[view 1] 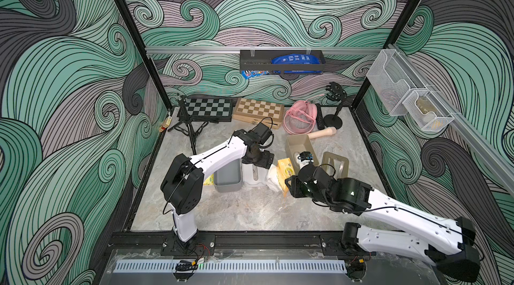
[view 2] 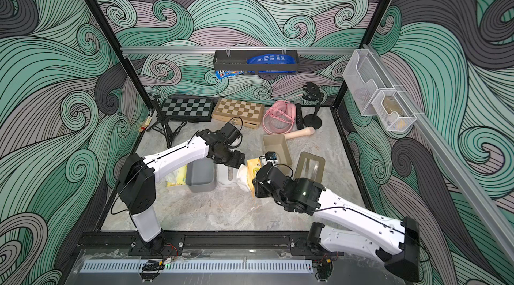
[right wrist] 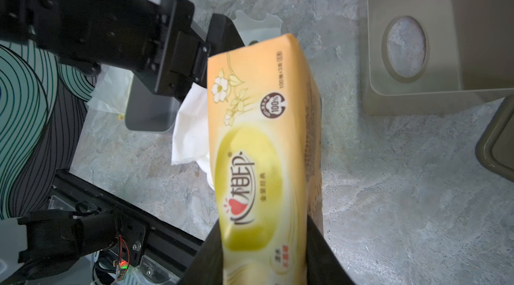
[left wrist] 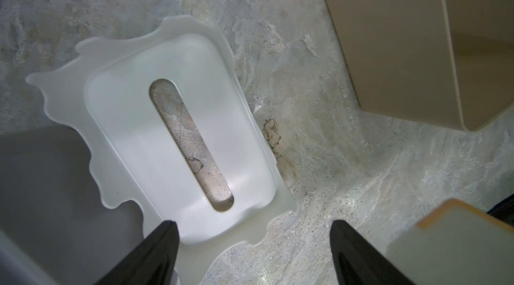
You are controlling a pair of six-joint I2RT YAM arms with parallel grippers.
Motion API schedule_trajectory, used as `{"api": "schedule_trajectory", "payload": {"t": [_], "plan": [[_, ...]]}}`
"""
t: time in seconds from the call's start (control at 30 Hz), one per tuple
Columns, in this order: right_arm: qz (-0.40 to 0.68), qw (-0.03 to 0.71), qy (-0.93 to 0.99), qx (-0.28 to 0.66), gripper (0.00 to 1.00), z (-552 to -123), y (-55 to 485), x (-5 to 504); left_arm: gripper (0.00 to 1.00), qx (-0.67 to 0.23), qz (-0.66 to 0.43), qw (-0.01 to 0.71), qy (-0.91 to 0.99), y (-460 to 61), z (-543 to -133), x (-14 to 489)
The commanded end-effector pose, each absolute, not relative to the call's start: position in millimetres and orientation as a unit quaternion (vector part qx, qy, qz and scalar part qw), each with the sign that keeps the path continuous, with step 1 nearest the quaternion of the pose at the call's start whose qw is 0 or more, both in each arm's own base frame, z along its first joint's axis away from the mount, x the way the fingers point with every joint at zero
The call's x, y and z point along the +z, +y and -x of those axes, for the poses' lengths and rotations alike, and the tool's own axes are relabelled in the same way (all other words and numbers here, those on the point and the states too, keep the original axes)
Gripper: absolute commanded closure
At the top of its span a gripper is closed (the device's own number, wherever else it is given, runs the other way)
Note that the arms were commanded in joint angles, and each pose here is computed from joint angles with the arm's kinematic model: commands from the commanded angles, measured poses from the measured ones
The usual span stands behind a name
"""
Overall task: Put the tissue paper into the tissue box
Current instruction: Pick up the paper towel from the center of the board, then place the paper towel in the tissue box.
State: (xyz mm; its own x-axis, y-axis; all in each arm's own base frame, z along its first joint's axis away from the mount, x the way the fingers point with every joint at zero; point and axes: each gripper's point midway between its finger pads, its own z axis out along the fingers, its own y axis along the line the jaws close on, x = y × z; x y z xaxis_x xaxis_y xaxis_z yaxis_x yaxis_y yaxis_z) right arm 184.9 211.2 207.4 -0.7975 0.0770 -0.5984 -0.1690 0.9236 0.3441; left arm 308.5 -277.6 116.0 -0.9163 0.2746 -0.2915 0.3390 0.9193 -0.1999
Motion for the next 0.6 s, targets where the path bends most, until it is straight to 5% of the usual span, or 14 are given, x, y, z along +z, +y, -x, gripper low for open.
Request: {"api": "schedule_trajectory", "payload": {"t": [0.0,0.57], "plan": [[0.024,0.364,0.925,0.108,0.69,-198,179,238,0.11,-0.131,-0.147,0.178,0.964,-268,-325,144],[0.079,0.370,0.896,-0.233,0.70,-296,100,262,0.11,-0.152,-0.113,0.193,0.963,-239,-327,140]]}}
